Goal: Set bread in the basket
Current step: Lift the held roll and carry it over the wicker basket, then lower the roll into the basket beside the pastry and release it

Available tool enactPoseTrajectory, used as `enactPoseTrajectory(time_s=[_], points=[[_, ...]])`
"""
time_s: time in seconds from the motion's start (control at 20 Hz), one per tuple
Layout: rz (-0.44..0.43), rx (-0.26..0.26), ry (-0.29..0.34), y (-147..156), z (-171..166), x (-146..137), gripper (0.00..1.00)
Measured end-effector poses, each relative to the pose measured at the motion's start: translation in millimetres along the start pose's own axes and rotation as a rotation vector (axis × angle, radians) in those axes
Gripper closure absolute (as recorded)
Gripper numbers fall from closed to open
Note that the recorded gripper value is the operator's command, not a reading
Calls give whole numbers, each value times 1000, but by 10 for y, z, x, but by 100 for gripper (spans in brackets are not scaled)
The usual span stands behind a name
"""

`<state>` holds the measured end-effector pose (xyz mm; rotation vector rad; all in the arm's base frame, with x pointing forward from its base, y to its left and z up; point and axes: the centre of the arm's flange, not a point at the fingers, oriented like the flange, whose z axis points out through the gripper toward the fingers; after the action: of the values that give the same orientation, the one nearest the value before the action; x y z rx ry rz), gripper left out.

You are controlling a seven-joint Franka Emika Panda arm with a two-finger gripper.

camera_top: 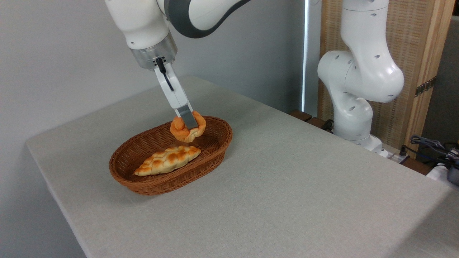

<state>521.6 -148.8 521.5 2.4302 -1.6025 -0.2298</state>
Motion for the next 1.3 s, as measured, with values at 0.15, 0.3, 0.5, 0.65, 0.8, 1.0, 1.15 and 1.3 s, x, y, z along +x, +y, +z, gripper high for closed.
enactPoseTrajectory(time_s=[0.15, 0.3, 0.5, 0.65, 0.8, 1.0, 1.15, 1.3], points=[[17, 21, 0, 37, 182, 84, 53], [53, 82, -1, 98, 607, 230, 48], [111, 108, -9, 323, 799, 476, 48], [133, 122, -20, 688, 832, 765, 33], [149, 119, -36, 890, 923, 914, 32], [140, 131, -54, 807, 932, 845, 26], [136, 154, -74, 734, 913, 786, 5], [136, 156, -76, 724, 910, 778, 0]])
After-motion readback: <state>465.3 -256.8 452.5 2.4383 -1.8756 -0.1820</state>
